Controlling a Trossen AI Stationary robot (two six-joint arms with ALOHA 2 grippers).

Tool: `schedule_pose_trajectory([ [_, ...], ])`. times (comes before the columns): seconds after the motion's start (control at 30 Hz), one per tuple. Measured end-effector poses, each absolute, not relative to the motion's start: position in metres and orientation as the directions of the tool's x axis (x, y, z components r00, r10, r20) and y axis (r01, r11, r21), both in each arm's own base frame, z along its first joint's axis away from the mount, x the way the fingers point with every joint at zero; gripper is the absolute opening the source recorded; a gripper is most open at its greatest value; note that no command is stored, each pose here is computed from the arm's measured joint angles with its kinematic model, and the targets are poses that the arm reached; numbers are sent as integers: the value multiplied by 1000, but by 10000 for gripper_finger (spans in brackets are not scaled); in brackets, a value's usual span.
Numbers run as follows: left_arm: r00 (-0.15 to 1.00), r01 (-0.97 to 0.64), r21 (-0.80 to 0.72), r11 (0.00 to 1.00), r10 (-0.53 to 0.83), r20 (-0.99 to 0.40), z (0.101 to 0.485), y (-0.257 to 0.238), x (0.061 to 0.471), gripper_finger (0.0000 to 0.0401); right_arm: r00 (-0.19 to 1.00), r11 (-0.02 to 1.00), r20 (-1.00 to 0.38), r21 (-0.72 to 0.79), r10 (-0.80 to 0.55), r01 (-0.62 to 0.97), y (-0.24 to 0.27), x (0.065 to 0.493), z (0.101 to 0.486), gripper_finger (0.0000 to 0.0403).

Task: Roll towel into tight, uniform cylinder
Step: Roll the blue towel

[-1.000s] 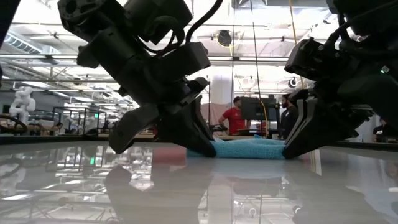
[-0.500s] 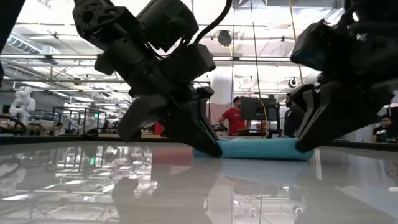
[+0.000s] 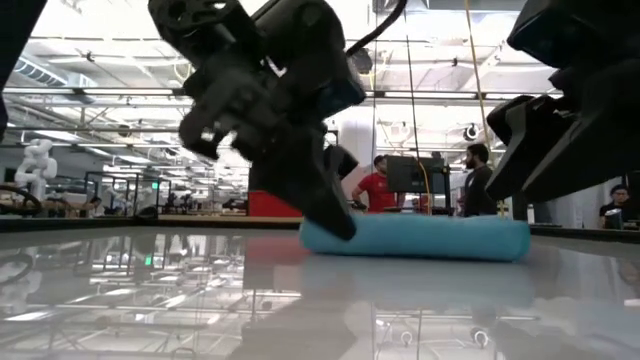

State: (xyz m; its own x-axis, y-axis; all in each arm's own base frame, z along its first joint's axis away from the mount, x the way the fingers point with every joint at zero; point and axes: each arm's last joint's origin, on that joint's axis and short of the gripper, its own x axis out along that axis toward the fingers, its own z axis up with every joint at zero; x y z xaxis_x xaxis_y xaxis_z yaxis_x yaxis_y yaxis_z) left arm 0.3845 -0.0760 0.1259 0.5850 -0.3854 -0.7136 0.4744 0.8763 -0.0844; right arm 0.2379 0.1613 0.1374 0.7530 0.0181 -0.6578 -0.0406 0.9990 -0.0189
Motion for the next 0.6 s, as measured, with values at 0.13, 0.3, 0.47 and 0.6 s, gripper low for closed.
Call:
schedule_pose_trajectory([
  [0.13, 575, 466, -160, 870, -435, -693, 136, -74, 392, 8, 798, 997, -602, -51, 20, -64, 171, 240, 136, 202],
  [0.3, 567, 425, -280, 861, -494, -659, 142, -63, 397, 8, 806, 986, -591, -152, -31, -74, 177, 240, 122, 205],
  [0.47, 549, 408, -356, 841, -537, -641, 142, -58, 397, 13, 790, 983, -599, -183, -128, 21, 176, 239, 106, 204],
  [0.6, 541, 411, -369, 834, -549, -637, 142, -58, 397, 13, 786, 980, -593, -180, -173, 80, 176, 239, 99, 188],
])
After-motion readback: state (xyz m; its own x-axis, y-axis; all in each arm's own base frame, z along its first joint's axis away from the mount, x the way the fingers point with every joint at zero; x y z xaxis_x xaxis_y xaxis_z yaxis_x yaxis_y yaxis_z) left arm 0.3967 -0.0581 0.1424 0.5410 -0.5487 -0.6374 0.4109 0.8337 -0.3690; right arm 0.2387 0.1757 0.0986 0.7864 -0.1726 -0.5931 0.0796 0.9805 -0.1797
